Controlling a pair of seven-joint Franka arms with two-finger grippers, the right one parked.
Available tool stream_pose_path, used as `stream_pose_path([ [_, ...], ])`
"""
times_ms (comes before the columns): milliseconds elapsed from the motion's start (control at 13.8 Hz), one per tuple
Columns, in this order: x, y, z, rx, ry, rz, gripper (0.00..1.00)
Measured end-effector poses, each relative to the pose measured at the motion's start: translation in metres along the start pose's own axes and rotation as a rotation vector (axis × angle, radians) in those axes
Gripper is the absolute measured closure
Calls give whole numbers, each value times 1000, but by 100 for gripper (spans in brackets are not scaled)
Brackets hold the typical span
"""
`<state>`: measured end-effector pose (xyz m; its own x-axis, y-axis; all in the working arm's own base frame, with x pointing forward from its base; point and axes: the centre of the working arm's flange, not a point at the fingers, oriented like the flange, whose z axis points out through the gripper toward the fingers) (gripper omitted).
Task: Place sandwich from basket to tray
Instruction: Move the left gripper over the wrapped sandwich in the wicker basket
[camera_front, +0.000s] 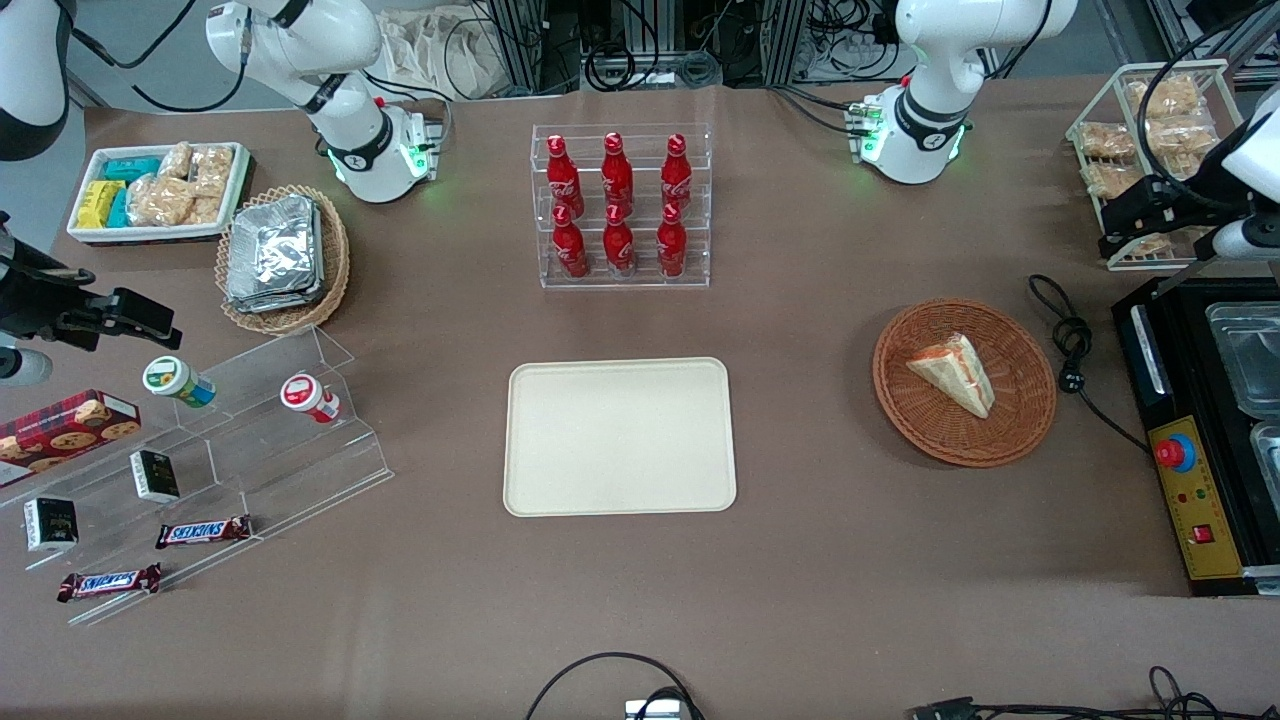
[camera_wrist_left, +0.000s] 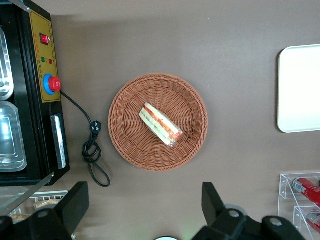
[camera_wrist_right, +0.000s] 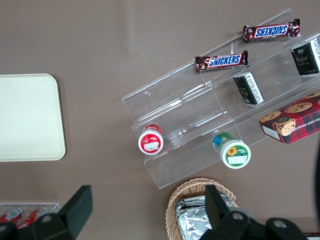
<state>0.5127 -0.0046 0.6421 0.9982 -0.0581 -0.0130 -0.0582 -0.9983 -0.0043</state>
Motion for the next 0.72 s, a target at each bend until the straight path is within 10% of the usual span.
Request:
stream_pose_path([
  [723,27,1,47,-1,-66,-149,0],
])
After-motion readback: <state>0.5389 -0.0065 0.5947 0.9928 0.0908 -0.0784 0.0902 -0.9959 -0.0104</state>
